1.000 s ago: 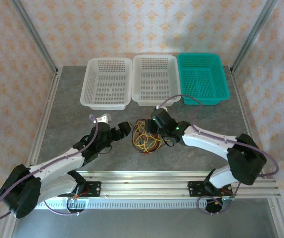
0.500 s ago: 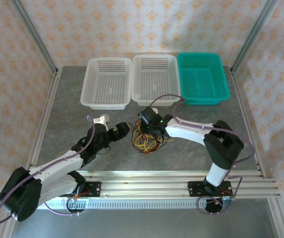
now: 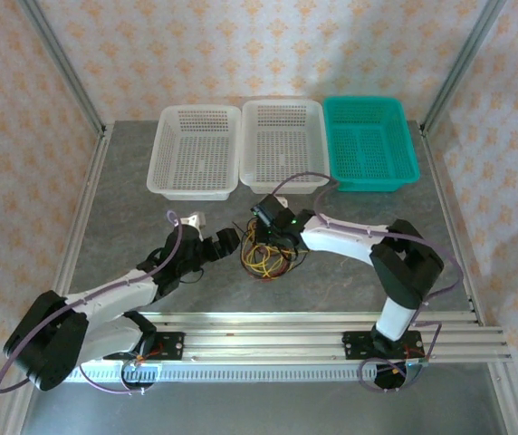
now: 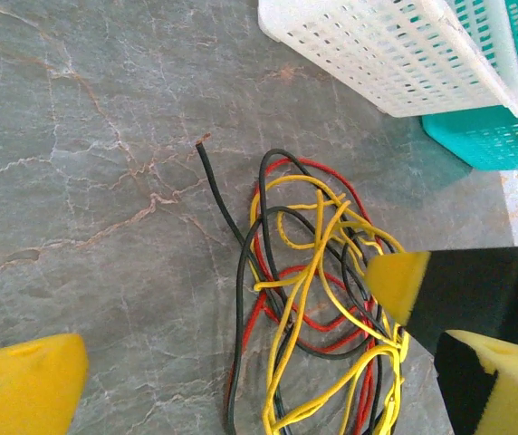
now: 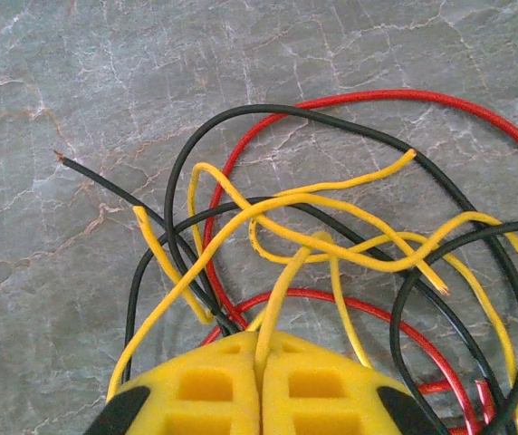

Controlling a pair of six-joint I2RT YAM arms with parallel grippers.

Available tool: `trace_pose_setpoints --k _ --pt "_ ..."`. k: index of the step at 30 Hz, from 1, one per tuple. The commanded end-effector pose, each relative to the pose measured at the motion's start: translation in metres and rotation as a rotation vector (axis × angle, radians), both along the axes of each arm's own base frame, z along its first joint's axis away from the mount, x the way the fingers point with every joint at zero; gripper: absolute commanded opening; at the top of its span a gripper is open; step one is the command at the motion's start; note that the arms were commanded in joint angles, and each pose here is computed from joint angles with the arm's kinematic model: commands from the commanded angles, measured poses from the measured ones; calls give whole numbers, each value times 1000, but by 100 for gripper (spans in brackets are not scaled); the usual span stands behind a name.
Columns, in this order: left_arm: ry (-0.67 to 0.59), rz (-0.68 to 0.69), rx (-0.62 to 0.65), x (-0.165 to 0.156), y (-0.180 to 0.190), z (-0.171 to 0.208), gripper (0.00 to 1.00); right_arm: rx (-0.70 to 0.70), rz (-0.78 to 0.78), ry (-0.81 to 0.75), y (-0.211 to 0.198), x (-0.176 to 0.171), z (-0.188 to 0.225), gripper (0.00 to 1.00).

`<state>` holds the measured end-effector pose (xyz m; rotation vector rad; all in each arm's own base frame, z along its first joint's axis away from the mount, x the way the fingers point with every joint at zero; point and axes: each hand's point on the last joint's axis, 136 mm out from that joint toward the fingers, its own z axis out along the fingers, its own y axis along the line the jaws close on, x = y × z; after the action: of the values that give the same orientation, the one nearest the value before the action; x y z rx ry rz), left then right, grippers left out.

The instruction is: Untangle the cables

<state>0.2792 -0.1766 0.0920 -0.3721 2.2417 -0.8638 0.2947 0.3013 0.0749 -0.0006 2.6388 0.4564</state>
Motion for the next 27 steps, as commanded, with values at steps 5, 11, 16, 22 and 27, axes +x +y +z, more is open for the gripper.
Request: trace_pose_setpoints --k 5,11,16,22,27 --pt "-63 -54 35 18 -25 17 99 100 0 -139 -5 1 44 0" --pt "-49 -86 93 29 -44 10 99 137 16 -210 -13 -4 63 0" --pt "-27 -110 128 35 -54 -1 99 166 16 -268 -21 -7 79 0" --pt "8 -147 190 37 -68 -15 99 202 19 -319 -24 -8 98 0" --pt "21 -164 229 37 -75 -24 99 229 28 -347 -22 -9 111 0"
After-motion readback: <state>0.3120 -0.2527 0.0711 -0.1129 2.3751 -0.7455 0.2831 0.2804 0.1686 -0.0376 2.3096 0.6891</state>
